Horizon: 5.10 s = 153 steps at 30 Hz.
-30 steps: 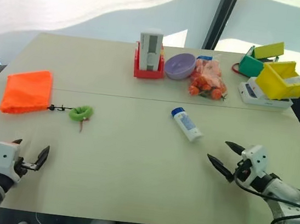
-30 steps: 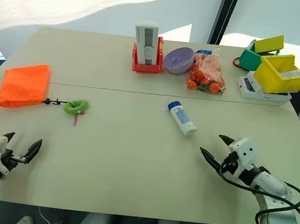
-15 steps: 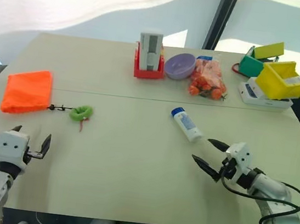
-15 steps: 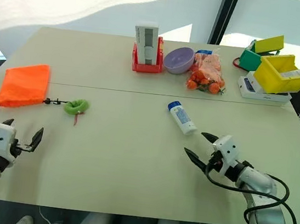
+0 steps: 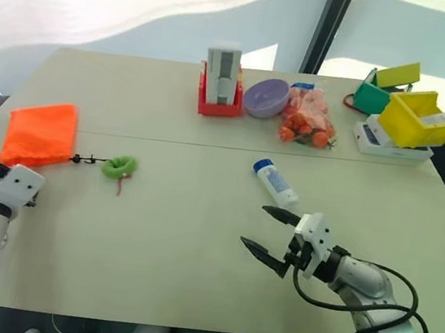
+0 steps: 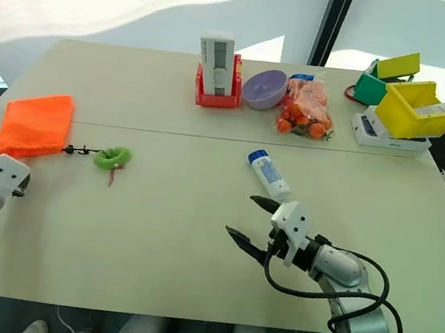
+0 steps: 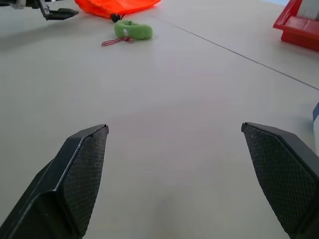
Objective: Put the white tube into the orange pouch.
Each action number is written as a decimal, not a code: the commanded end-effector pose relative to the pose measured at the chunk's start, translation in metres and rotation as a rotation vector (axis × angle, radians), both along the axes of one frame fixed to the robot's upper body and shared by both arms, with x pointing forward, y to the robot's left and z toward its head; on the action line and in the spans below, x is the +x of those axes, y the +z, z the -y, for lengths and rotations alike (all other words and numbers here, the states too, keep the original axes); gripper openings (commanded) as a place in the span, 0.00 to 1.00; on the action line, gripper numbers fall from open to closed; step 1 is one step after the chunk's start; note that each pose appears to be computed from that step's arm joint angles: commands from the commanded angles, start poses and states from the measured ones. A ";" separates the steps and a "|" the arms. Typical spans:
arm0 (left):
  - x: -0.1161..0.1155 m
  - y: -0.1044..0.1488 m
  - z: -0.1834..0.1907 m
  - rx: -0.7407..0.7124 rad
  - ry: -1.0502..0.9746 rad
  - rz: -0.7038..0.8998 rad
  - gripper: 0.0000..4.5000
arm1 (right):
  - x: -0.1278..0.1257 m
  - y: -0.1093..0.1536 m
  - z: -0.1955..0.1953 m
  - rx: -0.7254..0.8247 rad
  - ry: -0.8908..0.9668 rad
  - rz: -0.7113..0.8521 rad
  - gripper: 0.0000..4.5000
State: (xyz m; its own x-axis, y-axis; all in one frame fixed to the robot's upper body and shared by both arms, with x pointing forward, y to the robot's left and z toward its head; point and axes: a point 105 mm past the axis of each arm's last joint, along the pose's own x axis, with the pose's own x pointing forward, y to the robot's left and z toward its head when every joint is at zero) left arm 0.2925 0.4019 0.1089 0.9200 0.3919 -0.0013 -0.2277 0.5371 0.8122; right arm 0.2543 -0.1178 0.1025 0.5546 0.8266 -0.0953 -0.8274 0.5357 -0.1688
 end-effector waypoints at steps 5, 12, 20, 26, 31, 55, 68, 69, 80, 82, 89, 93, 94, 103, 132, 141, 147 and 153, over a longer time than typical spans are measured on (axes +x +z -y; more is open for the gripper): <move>0.023 0.005 -0.025 0.040 0.066 -0.003 1.00 | -0.005 -0.002 -0.006 0.026 0.012 0.016 0.99; 0.034 0.000 -0.041 0.022 0.134 -0.044 1.00 | -0.009 -0.009 -0.006 0.026 -0.004 0.012 0.99; 0.041 0.002 -0.042 -0.030 0.143 -0.011 0.61 | -0.010 -0.012 -0.003 0.021 -0.017 0.015 1.00; 0.042 0.003 -0.039 -0.067 0.121 0.017 0.02 | -0.012 -0.011 -0.001 0.016 -0.030 0.018 1.00; 0.052 0.003 -0.012 -0.175 -0.034 0.069 0.02 | -0.012 -0.011 0.000 0.014 -0.038 0.021 1.00; 0.021 0.073 0.330 -0.736 -1.004 -0.118 0.02 | 0.010 0.007 0.000 0.010 -0.057 0.060 1.00; 0.007 0.111 0.312 -0.863 -1.070 -0.119 0.02 | 0.014 0.004 0.005 0.016 -0.100 0.037 1.00; 0.007 0.109 0.308 -0.866 -1.061 -0.126 0.02 | 0.014 0.004 0.006 0.018 -0.104 0.034 1.00; -0.027 0.041 0.251 -0.871 -0.938 -0.354 0.02 | 0.049 0.011 0.045 0.012 -0.297 -0.003 1.00; -0.028 0.032 0.246 -0.865 -0.917 -0.359 0.02 | 0.057 0.012 0.053 0.011 -0.343 -0.002 1.00; -0.021 0.017 0.243 -0.900 -0.885 -0.300 0.02 | 0.078 0.002 0.062 -0.027 -0.417 -0.030 1.00; -0.018 0.014 0.246 -0.927 -0.883 -0.251 0.02 | 0.083 -0.002 0.063 0.032 -0.439 -0.077 1.00; -0.015 0.015 0.246 -0.935 -0.875 -0.227 0.02 | 0.084 -0.004 0.063 0.044 -0.447 -0.091 1.00; -0.015 0.011 0.251 -0.958 -0.874 -0.199 0.00 | 0.081 -0.007 0.059 0.077 -0.439 -0.115 0.80; -0.007 0.021 0.251 -1.097 -0.864 -0.207 0.00 | 0.023 0.002 0.039 -0.056 -0.200 -0.051 0.42; -0.008 0.012 0.247 -1.132 -0.862 -0.228 0.00 | 0.012 0.025 0.037 0.111 -0.158 -0.068 0.42; -0.007 0.016 0.246 -1.211 -0.878 -0.208 0.00 | -0.020 0.046 0.015 0.210 0.038 -0.190 0.42; -0.006 0.016 0.245 -1.220 -0.886 -0.213 0.00 | -0.045 0.038 -0.007 0.143 0.160 -0.265 0.42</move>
State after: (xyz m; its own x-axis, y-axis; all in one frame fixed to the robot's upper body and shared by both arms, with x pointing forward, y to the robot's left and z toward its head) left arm 0.2869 0.1558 0.1165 0.7948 -0.5995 -0.0943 0.5639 0.7870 -0.2503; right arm 0.2174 -0.1200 0.1320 0.4322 0.8945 -0.1139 -0.8802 0.4460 0.1625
